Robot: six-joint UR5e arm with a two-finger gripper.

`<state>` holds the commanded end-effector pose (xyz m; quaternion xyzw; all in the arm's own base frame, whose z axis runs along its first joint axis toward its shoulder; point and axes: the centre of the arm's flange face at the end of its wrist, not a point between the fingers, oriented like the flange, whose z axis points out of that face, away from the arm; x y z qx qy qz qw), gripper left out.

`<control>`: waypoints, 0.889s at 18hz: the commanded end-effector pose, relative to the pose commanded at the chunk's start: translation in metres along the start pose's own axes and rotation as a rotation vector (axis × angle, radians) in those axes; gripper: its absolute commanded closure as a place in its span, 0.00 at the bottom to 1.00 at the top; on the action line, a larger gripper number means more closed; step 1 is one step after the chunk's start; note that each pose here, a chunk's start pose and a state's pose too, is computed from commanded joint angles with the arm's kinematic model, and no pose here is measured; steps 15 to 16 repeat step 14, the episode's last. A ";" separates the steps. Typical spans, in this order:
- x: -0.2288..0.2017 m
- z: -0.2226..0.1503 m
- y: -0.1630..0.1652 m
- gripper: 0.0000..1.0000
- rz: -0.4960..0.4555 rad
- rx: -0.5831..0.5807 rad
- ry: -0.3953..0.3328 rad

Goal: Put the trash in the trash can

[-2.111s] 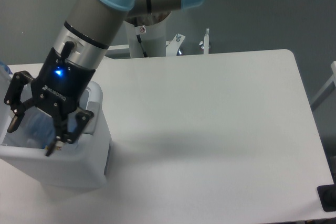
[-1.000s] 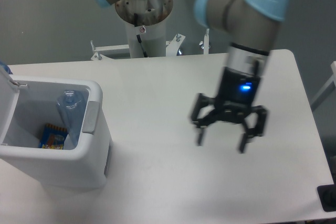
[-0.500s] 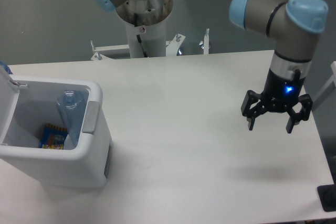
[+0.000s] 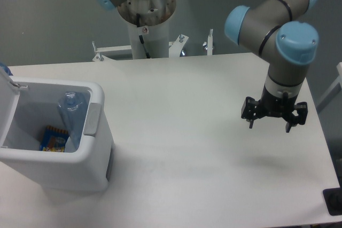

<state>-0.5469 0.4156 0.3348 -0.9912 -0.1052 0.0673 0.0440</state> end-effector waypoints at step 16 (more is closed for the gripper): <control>0.010 0.004 -0.004 0.00 0.192 -0.032 -0.010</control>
